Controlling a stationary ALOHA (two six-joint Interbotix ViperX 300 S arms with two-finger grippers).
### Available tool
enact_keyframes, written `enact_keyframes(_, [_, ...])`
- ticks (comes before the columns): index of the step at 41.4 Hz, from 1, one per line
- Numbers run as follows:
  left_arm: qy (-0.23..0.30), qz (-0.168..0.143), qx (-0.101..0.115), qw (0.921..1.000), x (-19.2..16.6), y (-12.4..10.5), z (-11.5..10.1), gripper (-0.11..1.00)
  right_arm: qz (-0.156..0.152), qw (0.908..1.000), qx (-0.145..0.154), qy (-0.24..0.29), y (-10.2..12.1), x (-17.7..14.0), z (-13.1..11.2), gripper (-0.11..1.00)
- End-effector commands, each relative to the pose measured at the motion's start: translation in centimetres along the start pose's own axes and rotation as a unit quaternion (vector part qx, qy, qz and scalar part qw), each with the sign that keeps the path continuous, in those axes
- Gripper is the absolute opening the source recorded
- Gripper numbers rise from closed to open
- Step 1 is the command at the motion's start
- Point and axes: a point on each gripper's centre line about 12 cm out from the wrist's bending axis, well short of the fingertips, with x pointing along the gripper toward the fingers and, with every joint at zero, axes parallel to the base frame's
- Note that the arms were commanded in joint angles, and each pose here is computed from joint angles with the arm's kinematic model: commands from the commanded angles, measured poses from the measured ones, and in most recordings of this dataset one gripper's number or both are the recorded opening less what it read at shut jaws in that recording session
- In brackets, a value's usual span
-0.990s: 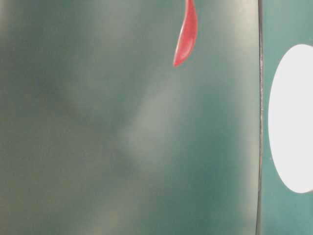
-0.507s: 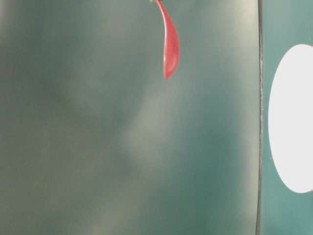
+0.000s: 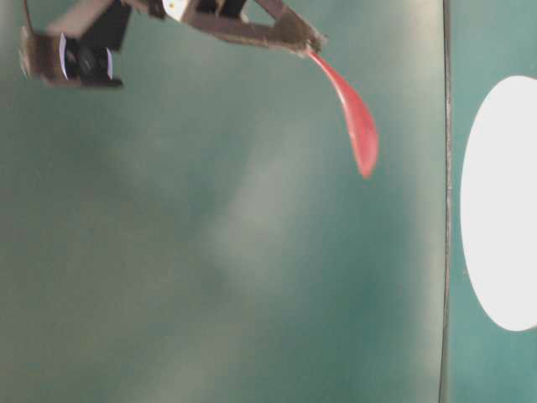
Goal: Grip the spoon and scoop the red block from the bowl with right arm.
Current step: 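Lift the spoon out of the rest and carry it over the bowl, then lower the spoon bowl into the white bowl beside the red cube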
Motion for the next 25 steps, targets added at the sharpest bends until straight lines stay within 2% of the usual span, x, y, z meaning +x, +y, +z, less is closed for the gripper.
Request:
enact_keyframes(1, [-0.004,0.001,0.002,1.0000,0.1,0.0,0.3,0.00,0.002,1.0000,-0.001,-0.005,0.3,-0.4,1.5,0.23])
enact_keyframes(13, [-0.005,0.001,0.002,1.0000,0.0,0.0,0.4,0.00,0.003,0.9996,-0.007,0.028,0.4,1.1,3.0,0.23])
enact_keyframes(25, [-0.005,0.001,0.002,1.0000,0.0,0.0,0.4,0.00,0.003,0.9966,-0.035,0.074,1.4,3.6,2.7,0.23])
